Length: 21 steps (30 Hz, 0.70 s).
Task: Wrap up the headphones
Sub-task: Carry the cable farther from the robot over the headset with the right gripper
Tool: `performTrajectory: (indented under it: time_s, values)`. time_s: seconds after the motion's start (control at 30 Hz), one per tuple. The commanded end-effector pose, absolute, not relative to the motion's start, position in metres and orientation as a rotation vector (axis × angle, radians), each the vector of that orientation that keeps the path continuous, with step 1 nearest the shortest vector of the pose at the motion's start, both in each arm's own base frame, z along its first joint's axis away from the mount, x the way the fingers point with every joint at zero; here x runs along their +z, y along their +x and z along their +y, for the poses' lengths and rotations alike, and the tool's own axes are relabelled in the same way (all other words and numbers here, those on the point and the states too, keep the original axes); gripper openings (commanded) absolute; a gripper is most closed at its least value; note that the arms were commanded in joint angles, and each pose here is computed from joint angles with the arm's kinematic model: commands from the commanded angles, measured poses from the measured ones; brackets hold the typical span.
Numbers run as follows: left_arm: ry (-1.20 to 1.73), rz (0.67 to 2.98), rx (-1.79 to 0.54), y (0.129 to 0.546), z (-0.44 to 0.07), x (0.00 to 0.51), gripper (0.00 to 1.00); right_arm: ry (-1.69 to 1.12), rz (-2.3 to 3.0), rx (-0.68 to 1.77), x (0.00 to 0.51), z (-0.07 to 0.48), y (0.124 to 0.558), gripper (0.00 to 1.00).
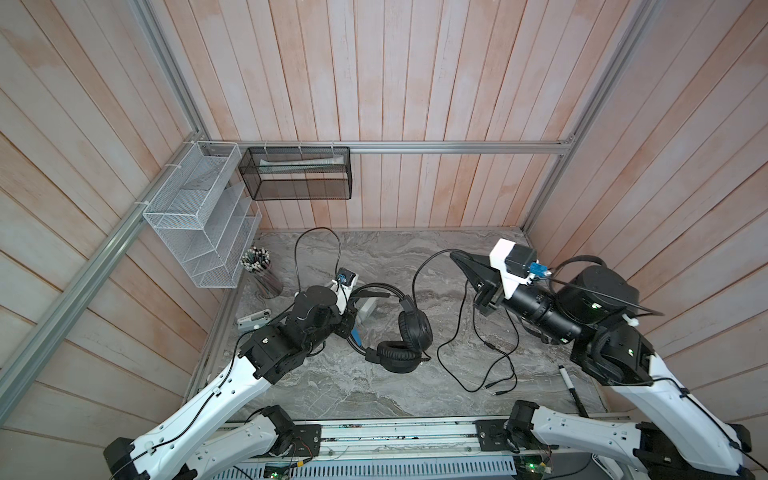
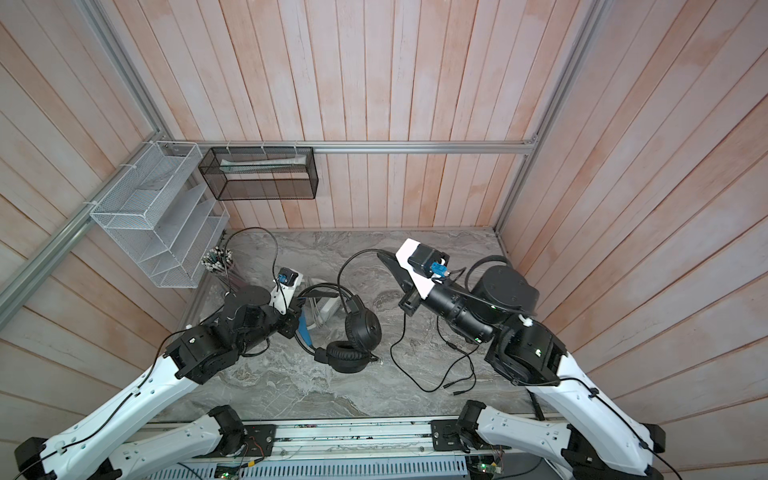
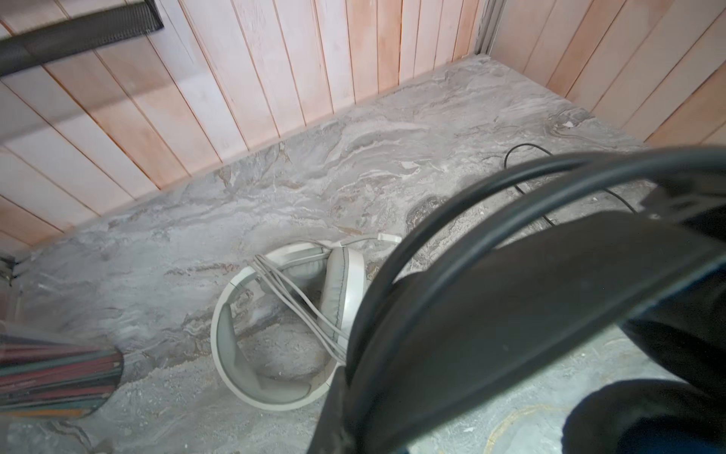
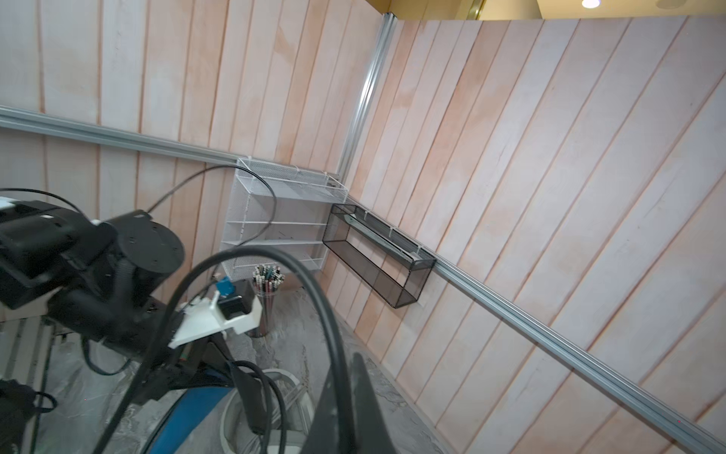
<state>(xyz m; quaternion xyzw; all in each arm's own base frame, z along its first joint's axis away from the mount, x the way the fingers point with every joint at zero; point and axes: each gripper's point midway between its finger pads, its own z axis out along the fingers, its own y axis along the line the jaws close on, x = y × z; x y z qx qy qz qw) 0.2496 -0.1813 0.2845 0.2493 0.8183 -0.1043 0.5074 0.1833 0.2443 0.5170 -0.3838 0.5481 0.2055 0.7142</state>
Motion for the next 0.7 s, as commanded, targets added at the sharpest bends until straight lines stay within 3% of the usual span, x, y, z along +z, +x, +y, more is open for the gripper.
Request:
performTrajectory:
  time_s: [0.0, 0.37, 0.67]
  values:
    - [0.494, 1.734, -0.334, 0.247, -0.176, 0.352, 0.0, -0.774, 1.279, 0.31, 0.514, 0.238, 0.219, 0.0]
    - [0.522, 1.638, -0.643, 0.201, -0.185, 0.389, 0.0, -0.65, 1.372, 0.364, 0.495, 0.246, 0.277, 0.0]
    - [0.47, 1.569, -0.971, 0.173, -0.199, 0.423, 0.0, -0.721, 1.479, 0.493, 0.439, 0.276, 0.299, 0.0]
